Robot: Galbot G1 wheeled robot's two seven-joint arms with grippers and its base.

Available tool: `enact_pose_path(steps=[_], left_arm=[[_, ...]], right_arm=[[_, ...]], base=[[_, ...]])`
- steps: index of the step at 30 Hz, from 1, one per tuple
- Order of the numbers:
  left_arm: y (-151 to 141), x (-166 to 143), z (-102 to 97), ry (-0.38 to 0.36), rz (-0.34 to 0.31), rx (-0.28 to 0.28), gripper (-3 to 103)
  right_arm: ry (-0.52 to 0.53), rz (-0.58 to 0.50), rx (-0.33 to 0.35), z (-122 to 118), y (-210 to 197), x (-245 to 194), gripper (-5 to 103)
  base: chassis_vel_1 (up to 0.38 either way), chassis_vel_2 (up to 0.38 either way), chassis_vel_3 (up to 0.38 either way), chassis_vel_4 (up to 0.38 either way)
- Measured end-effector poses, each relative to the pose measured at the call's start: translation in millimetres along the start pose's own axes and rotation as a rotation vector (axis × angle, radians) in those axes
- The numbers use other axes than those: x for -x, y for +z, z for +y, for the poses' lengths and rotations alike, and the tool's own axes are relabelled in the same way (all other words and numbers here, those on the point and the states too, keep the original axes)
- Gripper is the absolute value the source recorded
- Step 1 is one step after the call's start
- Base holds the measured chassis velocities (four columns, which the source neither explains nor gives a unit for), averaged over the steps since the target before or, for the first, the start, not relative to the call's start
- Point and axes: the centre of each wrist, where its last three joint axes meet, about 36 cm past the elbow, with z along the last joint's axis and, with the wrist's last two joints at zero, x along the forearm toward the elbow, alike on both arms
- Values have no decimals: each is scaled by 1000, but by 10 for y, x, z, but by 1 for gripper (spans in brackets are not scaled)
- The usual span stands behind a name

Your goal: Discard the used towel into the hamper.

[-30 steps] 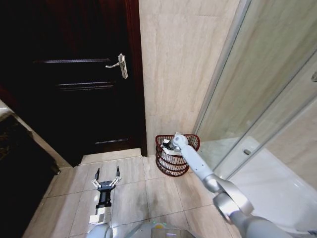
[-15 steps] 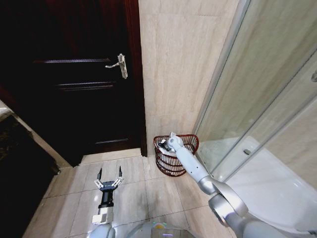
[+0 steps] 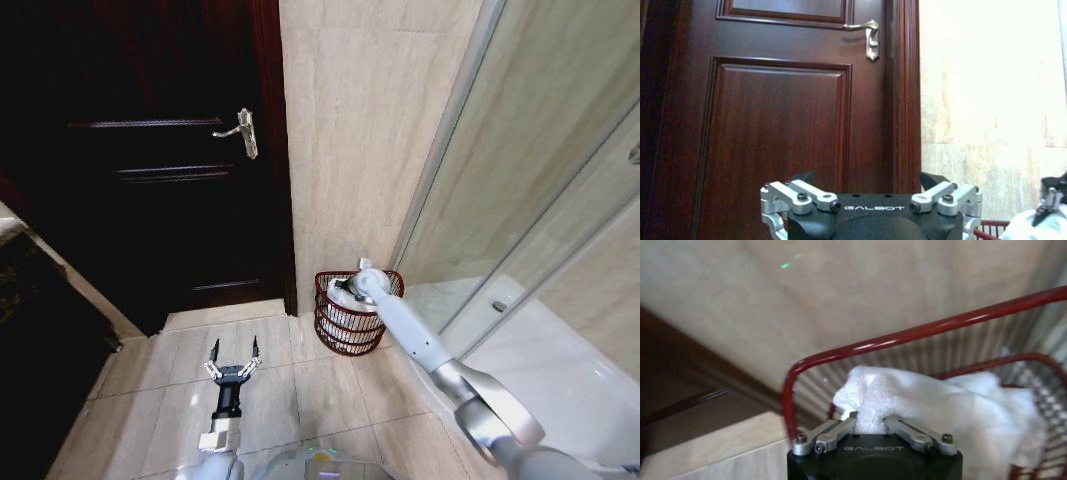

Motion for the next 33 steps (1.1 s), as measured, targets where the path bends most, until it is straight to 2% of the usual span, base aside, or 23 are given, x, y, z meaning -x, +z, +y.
enact_pose_path(steps=[4,8,11,20,23,33], left_arm=[[-8,11,13,3,-1,2,100],[-3,10,16,4,0,2,100],[8,5,14,2,3,1,100],[-19,13,104,-9,-3,7,100],[-20,11,128,-7,-2,11,100],[-3,54,50,15,2,1,100]], right_arm=[[39,13,30,-213,-58,-6,3],[62,28,36,-323,-37,53,3],[85,58,52,-456,44,236,3],[155,98,72,-697,153,551,3],[169,107,119,-820,146,602,3],[193,112,140,-1013,177,659,3]], base=[[0,0,0,0],[0,0,0,0],[0,0,0,0],[0,0,0,0],[0,0,0,0],[0,0,0,0]])
